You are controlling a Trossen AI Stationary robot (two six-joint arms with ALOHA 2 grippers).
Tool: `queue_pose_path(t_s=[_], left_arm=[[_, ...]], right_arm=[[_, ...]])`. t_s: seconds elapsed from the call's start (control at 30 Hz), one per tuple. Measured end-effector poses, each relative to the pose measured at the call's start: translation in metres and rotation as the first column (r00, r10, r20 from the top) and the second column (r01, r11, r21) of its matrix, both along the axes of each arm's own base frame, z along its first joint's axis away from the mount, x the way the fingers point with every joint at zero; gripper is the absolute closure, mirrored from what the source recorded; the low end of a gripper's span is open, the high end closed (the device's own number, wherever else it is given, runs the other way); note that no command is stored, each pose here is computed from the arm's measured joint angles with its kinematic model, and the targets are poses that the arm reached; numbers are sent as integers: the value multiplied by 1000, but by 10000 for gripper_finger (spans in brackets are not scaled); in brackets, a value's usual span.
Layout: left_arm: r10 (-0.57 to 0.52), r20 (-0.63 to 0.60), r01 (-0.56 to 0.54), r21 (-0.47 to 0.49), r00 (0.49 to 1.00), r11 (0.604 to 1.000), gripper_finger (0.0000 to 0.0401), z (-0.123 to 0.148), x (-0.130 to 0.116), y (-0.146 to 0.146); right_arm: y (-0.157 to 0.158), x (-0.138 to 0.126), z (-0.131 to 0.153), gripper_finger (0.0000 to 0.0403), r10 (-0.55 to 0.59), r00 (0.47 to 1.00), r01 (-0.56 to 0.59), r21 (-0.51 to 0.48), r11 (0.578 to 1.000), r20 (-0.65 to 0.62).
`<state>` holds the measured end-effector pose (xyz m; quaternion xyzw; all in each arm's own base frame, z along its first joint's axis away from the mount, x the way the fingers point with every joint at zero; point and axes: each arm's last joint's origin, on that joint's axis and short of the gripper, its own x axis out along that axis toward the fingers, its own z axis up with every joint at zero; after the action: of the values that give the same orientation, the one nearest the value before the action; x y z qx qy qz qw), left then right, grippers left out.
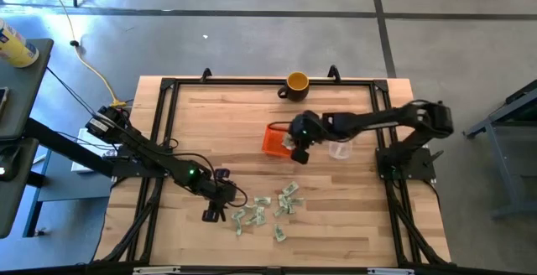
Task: Pick and place items into bin
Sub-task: Put the white stevia packet into the orange bin
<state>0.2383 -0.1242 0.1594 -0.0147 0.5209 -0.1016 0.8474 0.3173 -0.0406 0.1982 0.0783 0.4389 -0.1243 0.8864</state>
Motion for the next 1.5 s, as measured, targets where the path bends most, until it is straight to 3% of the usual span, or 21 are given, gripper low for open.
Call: queue_pose_path(t_s=[0.17, 0.23, 0.37, 0.47, 0.57, 0.73, 0.87, 0.93, 1.17, 1.3, 1.5], left_arm=[[58, 34, -56, -57, 998, 997, 159, 3, 4, -2], [91, 31, -88, -81, 995, 993, 154, 4, 5, -3], [77, 59, -70, -115, 995, 991, 142, 9, 8, -8], [-57, 124, 67, -74, 991, 995, 137, 10, 7, -18], [-74, 112, 83, -77, 991, 994, 135, 3, 8, -23], [117, 55, -112, -91, 992, 990, 137, -16, 14, -23], [224, 22, -217, -167, 974, 962, 150, -25, 20, -28], [250, 10, -242, -210, 968, 947, 157, -25, 25, -33], [283, -12, -279, -217, 959, 936, 182, -29, 42, -44], [281, -42, -284, -151, 959, 947, 234, -33, 44, -44], [110, -85, -119, -111, 990, 987, 374, -8, 30, -33]], right_arm=[[-9, 6, -14, 258, -51, 998, 52, 38, 998, -26], [-9, 4, -2, 213, -73, 997, 74, 51, 996, -16], [12, -8, 35, 142, 44, 998, -41, -94, 995, 40], [31, -25, 52, 113, 116, 993, -115, -233, 966, -9], [42, -38, 58, 104, 110, 992, -123, -274, 954, -60], [50, -46, 52, 107, -21, 994, -8, -267, 964, -104], [52, -49, 50, 114, -101, 989, 70, -270, 960, -105], [53, -51, 51, 116, -132, 986, 96, -298, 950, -104], [52, -53, 50, 116, -157, 980, 107, -337, 936, -124], [51, -53, 50, 116, -163, 979, 113, -342, 933, -119], [59, -58, 55, 120, -117, 986, 72, -337, 939, -115]])
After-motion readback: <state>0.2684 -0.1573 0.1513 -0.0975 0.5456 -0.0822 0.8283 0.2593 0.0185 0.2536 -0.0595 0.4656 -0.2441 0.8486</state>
